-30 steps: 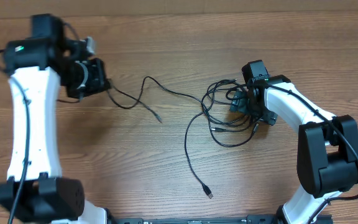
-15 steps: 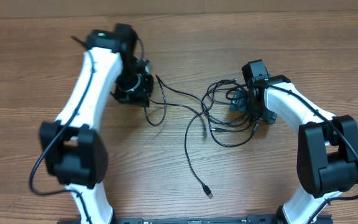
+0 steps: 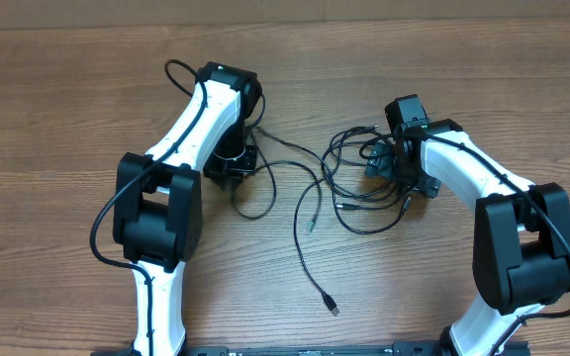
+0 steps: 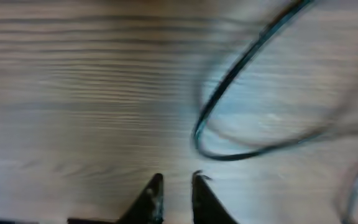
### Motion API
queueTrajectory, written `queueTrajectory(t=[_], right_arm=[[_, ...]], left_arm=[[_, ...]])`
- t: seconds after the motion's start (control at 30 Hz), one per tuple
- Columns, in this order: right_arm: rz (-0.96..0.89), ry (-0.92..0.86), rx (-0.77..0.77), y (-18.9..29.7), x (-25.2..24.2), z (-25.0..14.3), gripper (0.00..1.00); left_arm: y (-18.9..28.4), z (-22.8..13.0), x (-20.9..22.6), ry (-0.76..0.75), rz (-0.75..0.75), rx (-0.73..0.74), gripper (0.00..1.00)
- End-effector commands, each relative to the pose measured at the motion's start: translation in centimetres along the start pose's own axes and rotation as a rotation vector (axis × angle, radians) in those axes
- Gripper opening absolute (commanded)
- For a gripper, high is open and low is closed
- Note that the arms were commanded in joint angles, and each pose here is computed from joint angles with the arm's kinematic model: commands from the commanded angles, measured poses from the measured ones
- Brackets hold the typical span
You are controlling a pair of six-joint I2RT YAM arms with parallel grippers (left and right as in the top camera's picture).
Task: Untangle cables
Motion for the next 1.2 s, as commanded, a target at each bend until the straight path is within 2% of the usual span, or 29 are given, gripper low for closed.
queueTrajectory(t=[0.0,0.13,0.23,0.5,0.67,0.83,0.87,0.97,1.03,1.1,1.17], right_arm=[[0.032,-0.003,-0.006,0.7,0.4,0.3,1.00],[0.032,-0.003,-0.006,0.7,0.4,0.3,1.00],[0.032,-0.003,-0.006,0.7,0.4,0.3,1.00],[0.032,-0.003,-0.006,0.7,0.4,0.3,1.00],[0.032,-0.003,-0.006,0.7,0.4,0.3,1.00],[0.032,-0.003,-0.006,0.7,0.4,0.3,1.00],[0.032,-0.003,-0.006,0.7,0.4,0.3,1.00],[0.032,-0.003,-0.006,0.7,0.4,0.3,1.00],[0.032,-0.003,-0.006,0.7,0.4,0.3,1.00],[0.032,-0.003,-0.006,0.7,0.4,0.3,1.00],[0.033,-0.003,-0.006,0.7,0.4,0.3,1.00]], left_arm=[[0.1,0.6,2.5,0.105,0.109,-0.027,0.31],[0.1,0.7,2.5,0.106,0.106,-0.035,0.56],[0.3,1.3,2.6,0.109,0.107,-0.062,0.61],[4.6,2.6,1.4,0.115,0.000,-0.166,0.53],[8.5,3.3,0.5,0.113,-0.083,-0.267,0.55],[9.9,4.9,-1.8,0.090,-0.250,-0.343,0.57],[10.2,5.5,-3.0,0.082,-0.331,-0.360,0.55],[10.6,6.1,-4.5,0.074,-0.424,-0.379,0.49],[10.6,6.3,-5.2,0.060,-0.448,-0.387,0.44],[10.5,6.5,-5.8,0.052,-0.450,-0.391,0.33],[10.3,6.5,-6.4,0.040,-0.445,-0.393,0.31]])
Point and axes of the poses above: each gripper's point midway between its finger pads, its own y axis back along the fingers, its own x axis along the line the jaws close on, z = x × y, the point moved 3 cm from there along y, back along the fingers, and after that the axes turned 7 degrees about -y, right-handed, at the moved point
